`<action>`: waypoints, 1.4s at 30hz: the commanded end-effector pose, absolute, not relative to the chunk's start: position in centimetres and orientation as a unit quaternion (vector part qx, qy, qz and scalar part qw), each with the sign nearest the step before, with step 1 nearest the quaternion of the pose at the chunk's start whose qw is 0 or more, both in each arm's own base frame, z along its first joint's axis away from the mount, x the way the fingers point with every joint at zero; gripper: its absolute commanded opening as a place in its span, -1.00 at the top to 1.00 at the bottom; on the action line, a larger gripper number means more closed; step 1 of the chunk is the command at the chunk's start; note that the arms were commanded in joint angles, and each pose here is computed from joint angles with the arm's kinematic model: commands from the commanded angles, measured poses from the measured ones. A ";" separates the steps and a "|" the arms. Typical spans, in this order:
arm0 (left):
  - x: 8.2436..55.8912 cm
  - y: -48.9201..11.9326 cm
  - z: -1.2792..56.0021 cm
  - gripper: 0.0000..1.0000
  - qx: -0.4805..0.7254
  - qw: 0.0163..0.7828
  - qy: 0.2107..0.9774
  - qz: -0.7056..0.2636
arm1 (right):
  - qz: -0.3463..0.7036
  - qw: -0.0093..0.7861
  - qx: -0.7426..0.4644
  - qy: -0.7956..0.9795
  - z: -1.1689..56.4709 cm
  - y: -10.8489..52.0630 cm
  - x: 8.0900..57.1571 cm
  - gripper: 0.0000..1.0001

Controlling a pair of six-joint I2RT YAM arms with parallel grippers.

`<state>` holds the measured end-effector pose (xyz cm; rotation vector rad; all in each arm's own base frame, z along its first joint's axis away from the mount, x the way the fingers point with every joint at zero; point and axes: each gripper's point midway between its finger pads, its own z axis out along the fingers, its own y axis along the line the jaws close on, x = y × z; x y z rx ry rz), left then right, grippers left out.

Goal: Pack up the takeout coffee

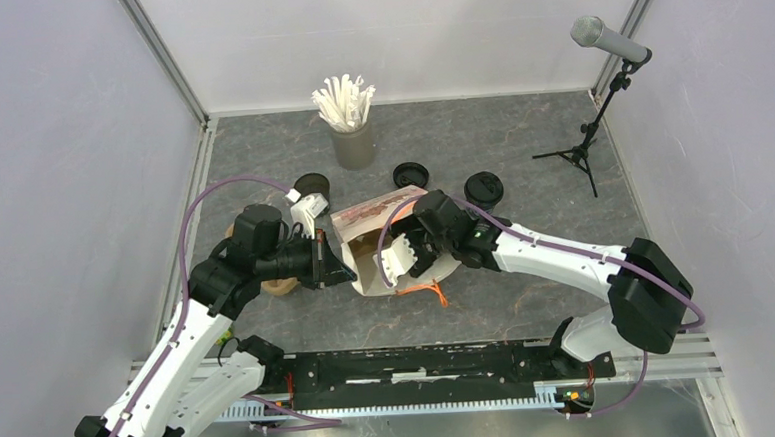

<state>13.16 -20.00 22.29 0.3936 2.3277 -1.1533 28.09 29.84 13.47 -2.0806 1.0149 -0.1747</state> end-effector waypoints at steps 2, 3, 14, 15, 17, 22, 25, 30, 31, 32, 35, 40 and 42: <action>12.7 -20.4 23.0 0.91 0.142 0.247 0.850 -0.443 | -0.060 0.398 -0.825 0.396 12.6 29.9 28.1 -0.21; 12.6 -20.4 22.9 0.91 0.142 0.246 0.850 -0.443 | -0.061 0.397 -0.825 0.397 12.5 29.9 28.1 -0.21; 12.7 -20.4 23.0 0.91 0.142 0.245 0.851 -0.443 | -0.064 0.400 -0.819 0.406 12.1 29.6 28.9 -0.23; 12.8 -20.4 23.0 0.91 0.142 0.245 0.851 -0.443 | -0.064 0.400 -0.819 0.406 12.1 29.6 28.9 -0.23; 12.8 -20.5 23.1 0.91 0.141 0.245 0.851 -0.443 | -0.064 0.400 -0.819 0.406 12.0 29.5 29.0 -0.23; 13.0 -20.4 23.0 0.85 0.135 0.246 0.853 -0.440 | -0.064 0.398 -0.821 0.405 11.7 29.4 29.0 -0.23; 13.3 -20.4 22.9 0.79 0.129 0.247 0.856 -0.435 | -0.066 0.395 -0.821 0.406 11.5 29.3 29.1 -0.23; 13.6 -20.5 22.9 0.78 0.127 0.243 0.858 -0.434 | -0.064 0.397 -0.820 0.407 11.4 29.5 29.3 -0.23; 13.6 -20.5 22.9 0.78 0.127 0.243 0.858 -0.433 | -0.064 0.399 -0.820 0.406 11.5 29.7 29.4 -0.23; 13.7 -20.5 22.9 0.78 0.127 0.242 0.859 -0.433 | -0.065 0.399 -0.819 0.407 11.5 29.6 29.4 -0.23; 13.7 -20.6 23.0 0.79 0.128 0.242 0.859 -0.433 | -0.067 0.396 -0.820 0.407 11.2 29.5 29.6 -0.23; 13.8 -20.6 22.9 0.81 0.127 0.240 0.860 -0.433 | -0.067 0.398 -0.817 0.411 11.1 29.4 29.9 -0.23; 13.8 -20.6 22.9 0.80 0.127 0.240 0.860 -0.433 | -0.066 0.398 -0.817 0.411 10.9 29.4 29.9 -0.24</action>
